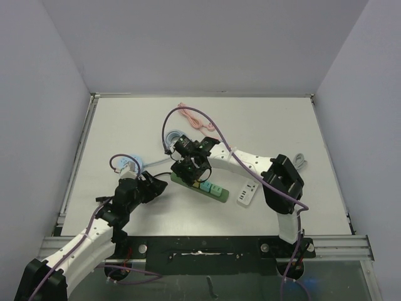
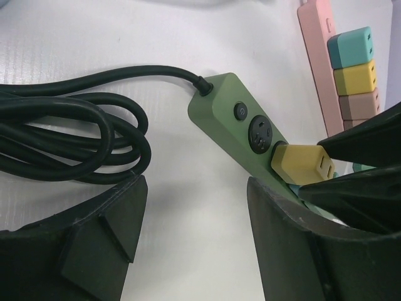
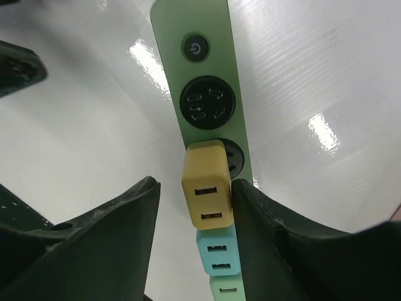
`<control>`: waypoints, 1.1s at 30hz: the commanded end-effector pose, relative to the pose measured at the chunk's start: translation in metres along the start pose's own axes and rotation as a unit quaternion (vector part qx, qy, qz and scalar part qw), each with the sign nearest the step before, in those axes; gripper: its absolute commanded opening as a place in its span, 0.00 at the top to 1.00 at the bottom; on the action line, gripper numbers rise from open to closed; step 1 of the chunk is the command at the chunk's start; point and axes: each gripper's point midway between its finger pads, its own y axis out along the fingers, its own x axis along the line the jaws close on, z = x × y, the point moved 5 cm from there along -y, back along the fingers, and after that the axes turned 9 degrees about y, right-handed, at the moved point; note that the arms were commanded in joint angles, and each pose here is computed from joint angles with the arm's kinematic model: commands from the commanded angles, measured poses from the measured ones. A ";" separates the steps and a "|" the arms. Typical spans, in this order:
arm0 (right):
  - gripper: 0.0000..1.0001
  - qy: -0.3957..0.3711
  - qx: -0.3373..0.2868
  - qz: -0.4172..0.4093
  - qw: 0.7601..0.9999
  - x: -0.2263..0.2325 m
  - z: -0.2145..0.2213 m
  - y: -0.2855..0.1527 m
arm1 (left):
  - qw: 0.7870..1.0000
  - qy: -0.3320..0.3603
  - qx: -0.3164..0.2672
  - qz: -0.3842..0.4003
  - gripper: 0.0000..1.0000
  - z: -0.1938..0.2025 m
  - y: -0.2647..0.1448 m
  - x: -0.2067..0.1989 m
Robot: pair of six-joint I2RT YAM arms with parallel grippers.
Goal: Insert the plug
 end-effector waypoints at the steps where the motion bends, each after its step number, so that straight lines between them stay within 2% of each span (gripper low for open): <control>1: 0.51 -0.002 -0.022 -0.024 0.999 0.003 -0.018 -0.029 | 1.000 0.008 -0.022 0.021 0.36 -0.016 -0.003 -0.013; 11: 0.58 -0.013 0.017 -0.016 1.000 -0.005 -0.002 -0.021 | 1.000 0.005 -0.013 0.021 0.36 -0.013 -0.001 -0.012; 12: 0.63 -0.013 0.020 -0.012 1.000 -0.006 -0.001 -0.019 | 1.000 0.004 -0.011 0.021 0.36 -0.012 -0.001 -0.011; 16: 0.72 -0.017 0.037 0.001 0.999 -0.009 0.005 -0.008 | 1.000 0.002 -0.007 0.021 0.36 -0.009 0.000 -0.010; 18: 0.84 -0.018 0.049 0.008 0.999 -0.010 0.012 0.001 | 1.000 0.002 -0.007 0.023 0.36 -0.010 -0.001 -0.011; 22: 1.00 -0.007 0.092 0.022 0.995 -0.012 0.039 0.025 | 1.000 -0.004 -0.015 0.011 0.36 -0.014 -0.003 -0.009; 33: 1.00 0.015 0.175 -0.027 0.984 -0.016 0.109 0.082 | 0.999 0.001 -0.032 -0.006 0.36 -0.026 -0.006 -0.007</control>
